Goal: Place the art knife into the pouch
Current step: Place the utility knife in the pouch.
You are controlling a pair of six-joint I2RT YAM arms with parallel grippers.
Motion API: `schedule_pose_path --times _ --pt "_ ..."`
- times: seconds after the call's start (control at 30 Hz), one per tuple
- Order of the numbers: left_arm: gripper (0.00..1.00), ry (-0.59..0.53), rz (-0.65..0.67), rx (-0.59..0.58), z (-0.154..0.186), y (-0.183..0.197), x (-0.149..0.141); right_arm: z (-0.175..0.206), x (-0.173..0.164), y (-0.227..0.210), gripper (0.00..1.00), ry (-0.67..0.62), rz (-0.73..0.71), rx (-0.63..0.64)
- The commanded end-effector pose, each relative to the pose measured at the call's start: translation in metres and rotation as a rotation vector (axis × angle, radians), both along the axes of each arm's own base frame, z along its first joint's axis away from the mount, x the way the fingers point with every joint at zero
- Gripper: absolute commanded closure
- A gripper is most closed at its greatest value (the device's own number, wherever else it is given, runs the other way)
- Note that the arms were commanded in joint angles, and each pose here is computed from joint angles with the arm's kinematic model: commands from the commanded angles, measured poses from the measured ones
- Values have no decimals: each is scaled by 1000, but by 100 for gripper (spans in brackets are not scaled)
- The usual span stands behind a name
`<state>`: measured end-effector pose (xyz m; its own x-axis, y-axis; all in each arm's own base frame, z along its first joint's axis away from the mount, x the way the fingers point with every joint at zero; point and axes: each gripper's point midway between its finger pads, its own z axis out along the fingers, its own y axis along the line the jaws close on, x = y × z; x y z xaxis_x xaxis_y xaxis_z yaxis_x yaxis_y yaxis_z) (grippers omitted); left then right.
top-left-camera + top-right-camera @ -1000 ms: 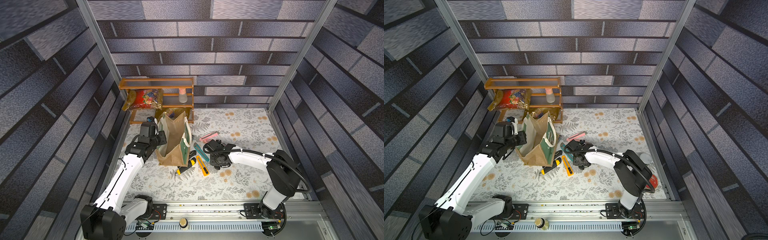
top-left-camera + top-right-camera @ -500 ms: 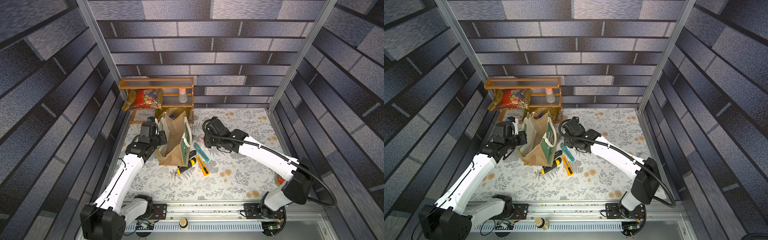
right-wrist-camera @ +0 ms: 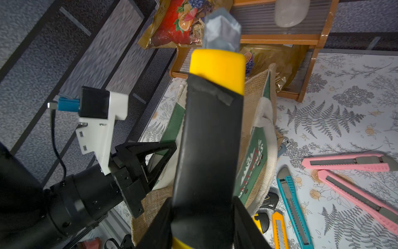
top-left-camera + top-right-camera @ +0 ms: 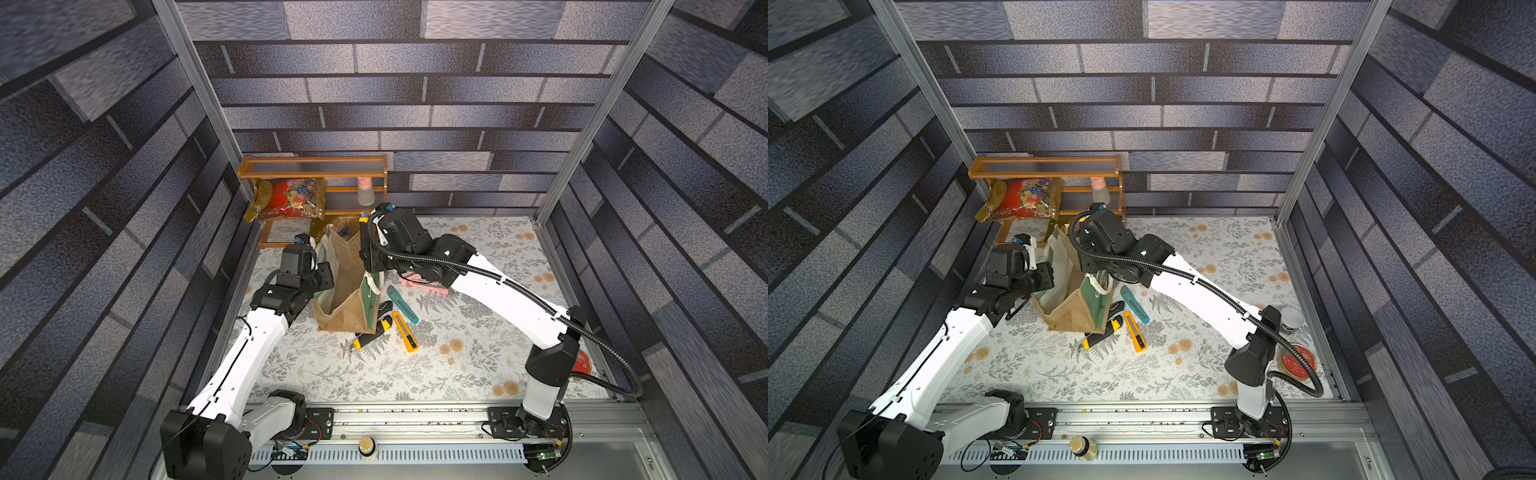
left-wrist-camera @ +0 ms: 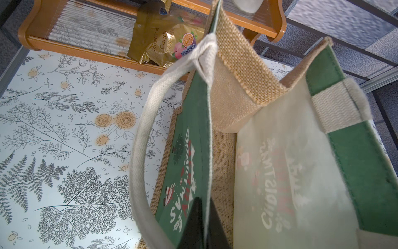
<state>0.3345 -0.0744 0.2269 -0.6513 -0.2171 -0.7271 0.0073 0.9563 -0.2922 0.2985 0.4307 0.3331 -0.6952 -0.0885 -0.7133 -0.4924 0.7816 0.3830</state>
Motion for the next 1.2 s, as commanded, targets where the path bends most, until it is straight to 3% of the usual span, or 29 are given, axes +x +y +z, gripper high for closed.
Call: schedule_pose_path --times 0.0,0.2,0.3,0.5,0.67,0.9,1.03,1.17 --pt "95 -3 -1 -4 -2 -2 0 -1 -5 14 85 13 53 -17" --pt "95 -12 6 -1 0 -1 -1 -37 3 40 83 83 75 -71" --pt "95 -16 12 -1 1 1 -2 -48 5 46 77 102 80 -89" --pt "95 -22 13 -1 3 1 -3 -47 7 49 47 100 76 -79" --pt "95 -24 15 1 3 2 -4 -32 11 44 11 50 66 -74" --pt "95 -27 21 3 5 4 -4 4 28 3 9 -80 -15 -150" --pt "95 -30 22 5 5 4 -5 19 40 -47 9 -105 -104 -155" --pt "95 -28 19 5 4 4 -4 11 60 -100 12 -112 -210 -160"
